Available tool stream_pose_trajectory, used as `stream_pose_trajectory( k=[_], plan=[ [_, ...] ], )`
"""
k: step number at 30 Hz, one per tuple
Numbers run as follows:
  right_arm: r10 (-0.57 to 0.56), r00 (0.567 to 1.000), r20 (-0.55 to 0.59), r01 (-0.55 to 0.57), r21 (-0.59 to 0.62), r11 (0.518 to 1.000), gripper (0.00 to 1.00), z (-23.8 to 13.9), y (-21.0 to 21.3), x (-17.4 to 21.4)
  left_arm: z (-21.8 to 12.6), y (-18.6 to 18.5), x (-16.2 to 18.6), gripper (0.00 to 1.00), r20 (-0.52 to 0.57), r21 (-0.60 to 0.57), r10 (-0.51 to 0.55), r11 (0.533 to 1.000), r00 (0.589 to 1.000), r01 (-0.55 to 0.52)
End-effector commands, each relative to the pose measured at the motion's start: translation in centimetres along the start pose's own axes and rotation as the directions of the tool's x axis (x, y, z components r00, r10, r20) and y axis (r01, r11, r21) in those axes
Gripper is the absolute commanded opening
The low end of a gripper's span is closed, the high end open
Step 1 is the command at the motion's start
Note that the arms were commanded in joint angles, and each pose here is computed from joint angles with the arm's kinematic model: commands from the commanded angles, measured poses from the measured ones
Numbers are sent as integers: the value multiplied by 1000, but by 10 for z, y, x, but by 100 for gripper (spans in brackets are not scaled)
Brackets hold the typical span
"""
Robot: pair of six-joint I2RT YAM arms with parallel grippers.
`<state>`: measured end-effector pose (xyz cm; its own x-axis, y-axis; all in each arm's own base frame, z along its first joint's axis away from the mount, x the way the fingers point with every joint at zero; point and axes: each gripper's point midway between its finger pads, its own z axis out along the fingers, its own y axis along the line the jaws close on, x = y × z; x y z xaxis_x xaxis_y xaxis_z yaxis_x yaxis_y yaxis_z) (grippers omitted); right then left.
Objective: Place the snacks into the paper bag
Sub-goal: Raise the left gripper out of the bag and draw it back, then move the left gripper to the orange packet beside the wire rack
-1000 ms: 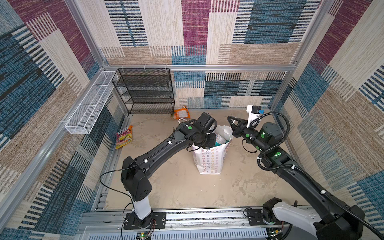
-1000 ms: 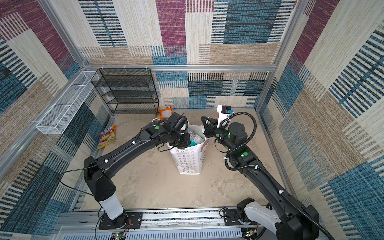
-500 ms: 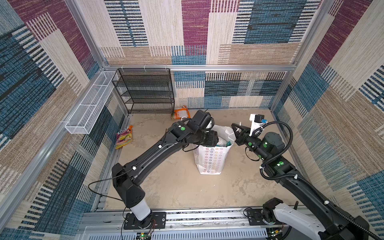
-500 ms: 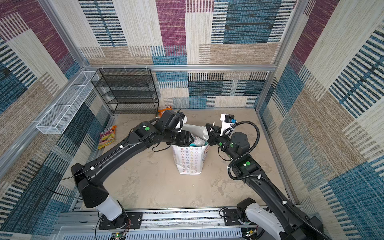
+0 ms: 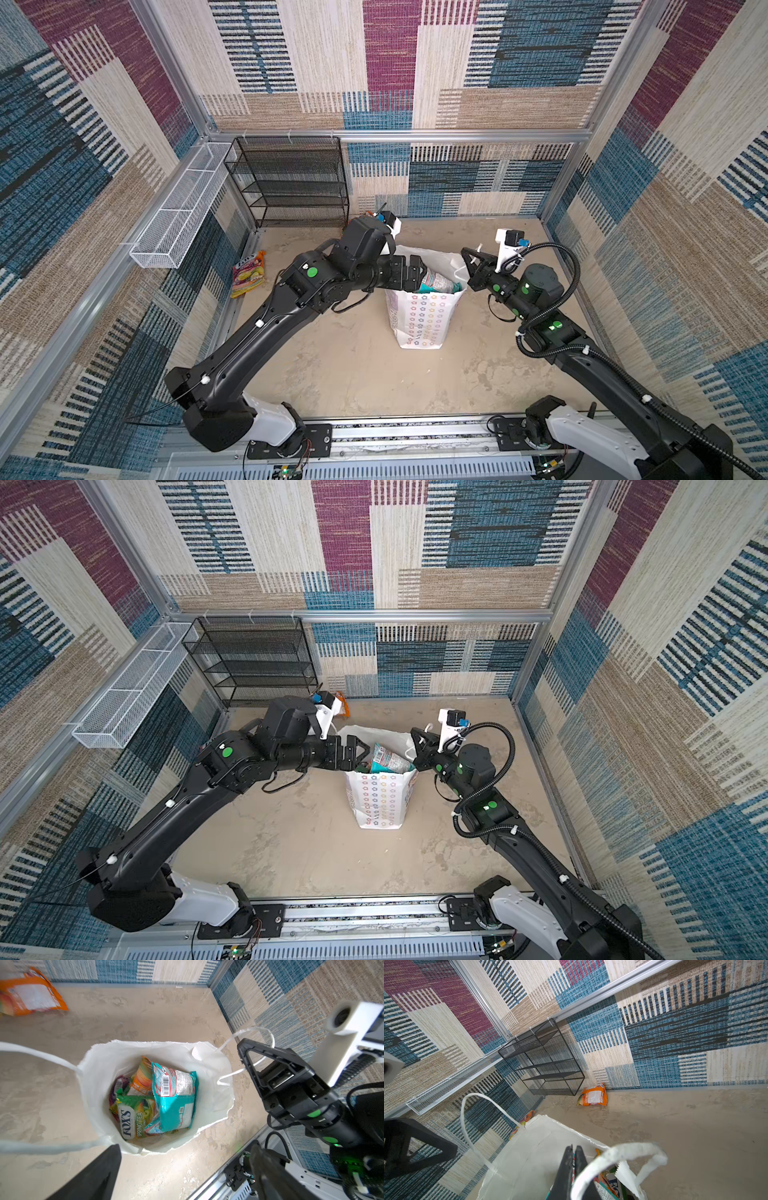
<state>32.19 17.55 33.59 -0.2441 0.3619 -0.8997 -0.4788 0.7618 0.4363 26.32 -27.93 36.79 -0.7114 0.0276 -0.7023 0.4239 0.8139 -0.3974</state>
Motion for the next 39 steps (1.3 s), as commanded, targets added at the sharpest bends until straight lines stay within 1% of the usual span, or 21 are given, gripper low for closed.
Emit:
stream_pose_trajectory(
  k=[1,4,6,10,13,15,17,21,23,25,29,35,39],
  plan=[
    [-13,1000,28,13,-17,1000,8,-1,3,-5,-20,23,-3,99,56,-103,35,994,998,-29],
    [-14,1000,28,15,-20,1000,8,0,4,-4,-39,43,-3,99,112,-165,18,986,994,1],
    [-13,1000,22,13,-20,1000,8,1,3,-2,-50,59,0,99,152,-200,-9,979,988,40],
    [-10,1000,14,10,-22,1000,8,3,2,0,-64,98,10,99,249,-251,-96,955,964,160],
    [-11,1000,11,11,-22,1000,8,4,2,1,-65,128,22,99,312,-236,-196,932,930,276],
    [-11,1000,11,11,-21,1000,8,4,2,1,-62,150,30,99,367,-219,-268,906,891,363],
    [-11,1000,9,11,-20,1000,8,5,2,2,-55,166,36,99,411,-202,-306,888,859,413],
    [-12,1000,3,12,-15,1000,8,6,0,4,-26,186,44,99,460,-154,-350,874,816,462],
    [-12,1000,2,12,-15,1000,8,7,0,4,-9,193,45,99,471,-137,-359,873,806,469],
    [-13,1000,4,13,-12,1000,8,7,-1,4,14,205,50,100,469,-159,-357,866,808,474],
    [-14,1000,-3,14,0,1000,8,9,-4,8,60,221,52,99,454,-189,-319,878,832,440],
    [-14,1000,-14,14,7,1000,8,13,-7,12,134,236,47,98,373,-226,-309,884,875,409],
    [-18,1000,-15,18,17,1000,8,13,-9,12,181,251,38,97,352,-254,-324,870,878,422]
  ],
)
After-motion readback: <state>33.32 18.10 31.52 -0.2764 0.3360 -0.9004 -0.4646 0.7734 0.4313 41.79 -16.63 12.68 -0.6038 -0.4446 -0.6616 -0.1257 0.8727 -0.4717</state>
